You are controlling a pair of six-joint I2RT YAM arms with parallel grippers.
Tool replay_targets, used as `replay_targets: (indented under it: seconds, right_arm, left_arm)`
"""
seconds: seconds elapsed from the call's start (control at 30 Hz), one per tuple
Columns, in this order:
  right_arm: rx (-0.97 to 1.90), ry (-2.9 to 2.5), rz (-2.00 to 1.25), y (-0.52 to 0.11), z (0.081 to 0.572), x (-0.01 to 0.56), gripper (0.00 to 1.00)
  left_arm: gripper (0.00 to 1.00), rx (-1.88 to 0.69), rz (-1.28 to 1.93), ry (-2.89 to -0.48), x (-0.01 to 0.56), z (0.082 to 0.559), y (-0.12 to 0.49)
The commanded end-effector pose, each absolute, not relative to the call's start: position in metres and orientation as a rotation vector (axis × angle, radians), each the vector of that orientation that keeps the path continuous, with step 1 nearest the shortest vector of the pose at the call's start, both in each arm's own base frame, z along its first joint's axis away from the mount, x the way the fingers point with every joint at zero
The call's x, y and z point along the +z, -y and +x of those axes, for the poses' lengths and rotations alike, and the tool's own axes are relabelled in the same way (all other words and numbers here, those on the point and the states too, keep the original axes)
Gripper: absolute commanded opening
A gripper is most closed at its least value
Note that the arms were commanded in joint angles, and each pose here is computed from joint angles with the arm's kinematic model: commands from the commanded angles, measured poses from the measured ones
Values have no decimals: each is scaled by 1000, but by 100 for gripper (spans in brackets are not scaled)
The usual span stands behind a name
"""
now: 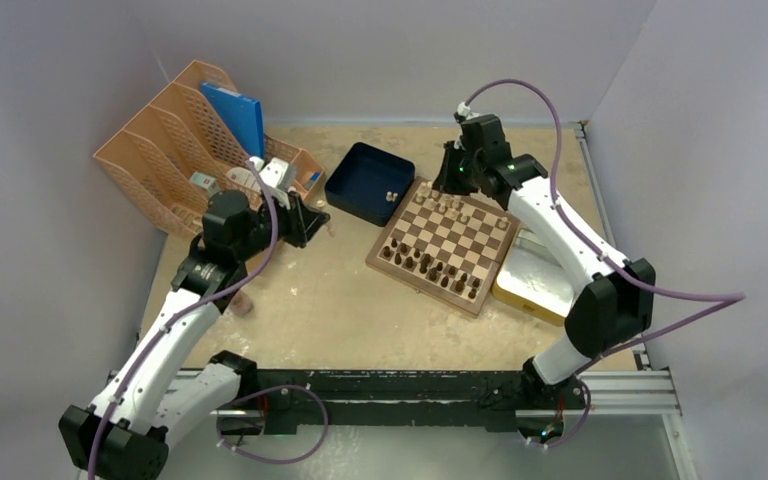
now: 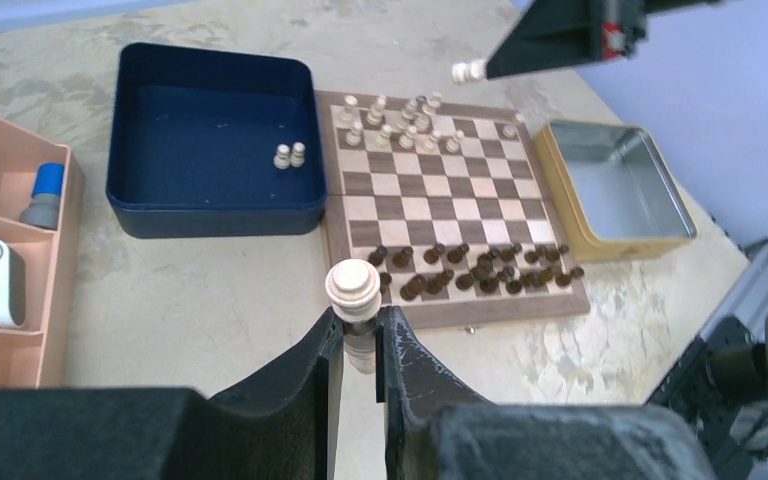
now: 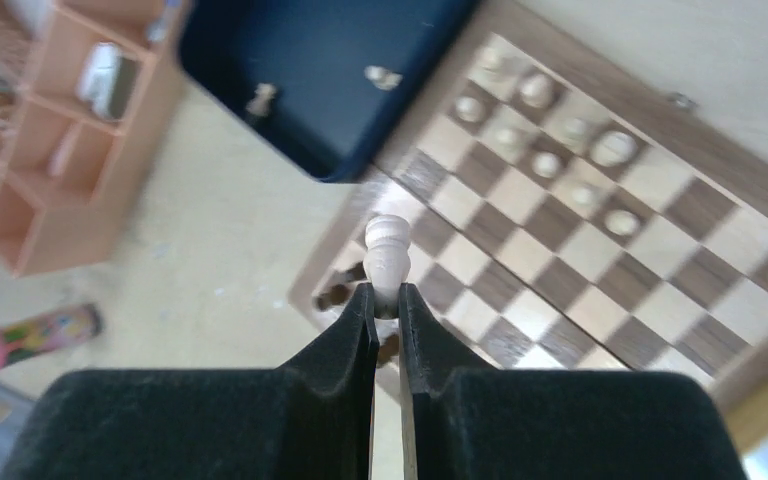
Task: Set up the chess pieces on the board
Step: Place the chess piece on the chessboard.
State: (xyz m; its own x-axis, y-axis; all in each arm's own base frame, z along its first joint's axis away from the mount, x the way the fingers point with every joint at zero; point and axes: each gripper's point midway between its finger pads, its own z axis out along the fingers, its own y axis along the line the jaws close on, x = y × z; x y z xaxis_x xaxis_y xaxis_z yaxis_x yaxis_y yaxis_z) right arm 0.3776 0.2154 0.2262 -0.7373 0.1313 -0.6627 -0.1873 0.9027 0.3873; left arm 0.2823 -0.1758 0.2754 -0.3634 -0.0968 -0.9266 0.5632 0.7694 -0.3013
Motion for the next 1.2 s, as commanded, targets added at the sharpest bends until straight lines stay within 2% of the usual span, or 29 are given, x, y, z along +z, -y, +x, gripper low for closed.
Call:
replay_targets:
  seconds: [0.0, 0.23, 0.5, 0.73, 1.17]
  right_arm:
    - [222, -2484, 69, -158, 378, 190, 0]
    - [-51, -2591, 229, -103, 388, 161, 0]
    - [-218, -2730, 284, -61, 392, 114, 0]
    - [-162, -2758, 289, -45, 403, 98, 0]
    - [-2, -2776, 262, -53, 408, 97, 0]
  left_arm:
    - [0, -779, 534, -1726, 280, 257, 187]
    - [0, -839, 534, -1747, 270, 246, 191]
    - [0, -823, 500, -1750, 268, 244, 186]
    - [0, -818, 511, -1762, 263, 242, 186]
    - [0, -822, 516, -1769, 262, 242, 187]
